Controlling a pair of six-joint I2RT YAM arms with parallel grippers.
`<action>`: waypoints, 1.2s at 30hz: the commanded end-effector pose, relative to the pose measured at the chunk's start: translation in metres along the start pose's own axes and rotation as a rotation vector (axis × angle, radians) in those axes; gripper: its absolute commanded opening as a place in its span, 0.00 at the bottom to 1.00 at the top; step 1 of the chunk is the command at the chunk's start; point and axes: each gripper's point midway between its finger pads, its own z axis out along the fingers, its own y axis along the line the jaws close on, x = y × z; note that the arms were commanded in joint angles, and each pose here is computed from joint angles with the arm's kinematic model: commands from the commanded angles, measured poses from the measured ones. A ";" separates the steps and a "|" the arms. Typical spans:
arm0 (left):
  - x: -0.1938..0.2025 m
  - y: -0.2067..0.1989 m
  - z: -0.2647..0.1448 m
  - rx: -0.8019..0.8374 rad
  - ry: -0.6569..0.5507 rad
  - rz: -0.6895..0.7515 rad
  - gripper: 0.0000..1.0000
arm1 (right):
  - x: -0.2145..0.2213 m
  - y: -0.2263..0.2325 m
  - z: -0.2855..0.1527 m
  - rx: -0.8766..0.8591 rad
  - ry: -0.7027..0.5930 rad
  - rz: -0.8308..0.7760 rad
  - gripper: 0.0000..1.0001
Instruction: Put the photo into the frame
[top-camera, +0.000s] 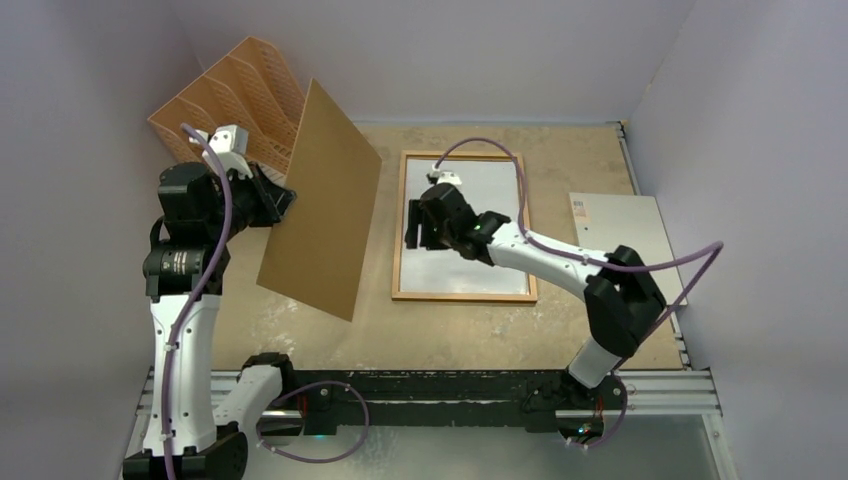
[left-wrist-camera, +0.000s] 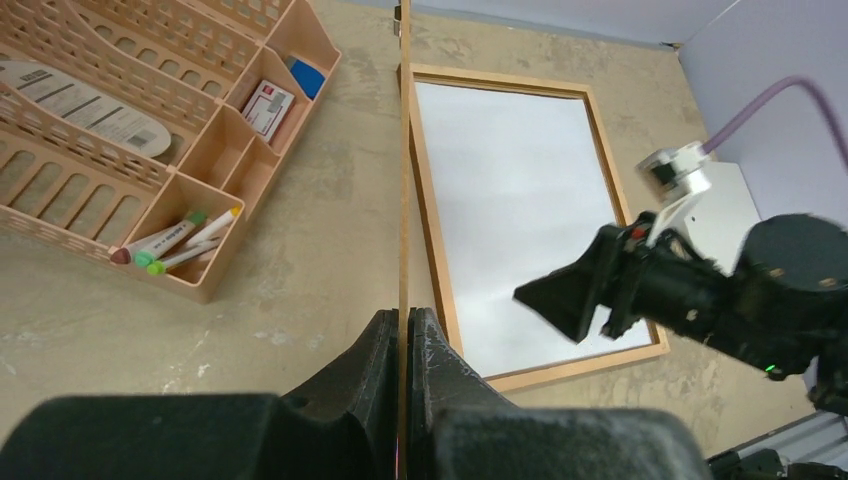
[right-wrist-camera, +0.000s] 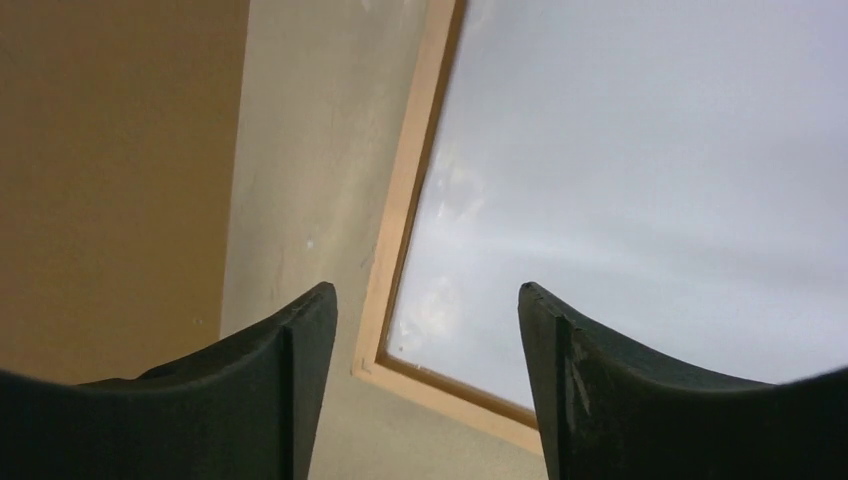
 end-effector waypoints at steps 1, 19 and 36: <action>-0.032 -0.008 -0.002 0.023 -0.109 0.085 0.00 | -0.064 0.001 -0.028 0.021 -0.171 0.066 0.73; 0.002 -0.023 0.068 -0.134 0.001 0.077 0.00 | -0.143 0.130 -0.065 -0.426 -0.182 0.057 0.93; 0.021 -0.070 0.090 0.025 0.088 0.113 0.20 | -0.183 0.143 -0.071 -0.428 -0.265 0.137 0.94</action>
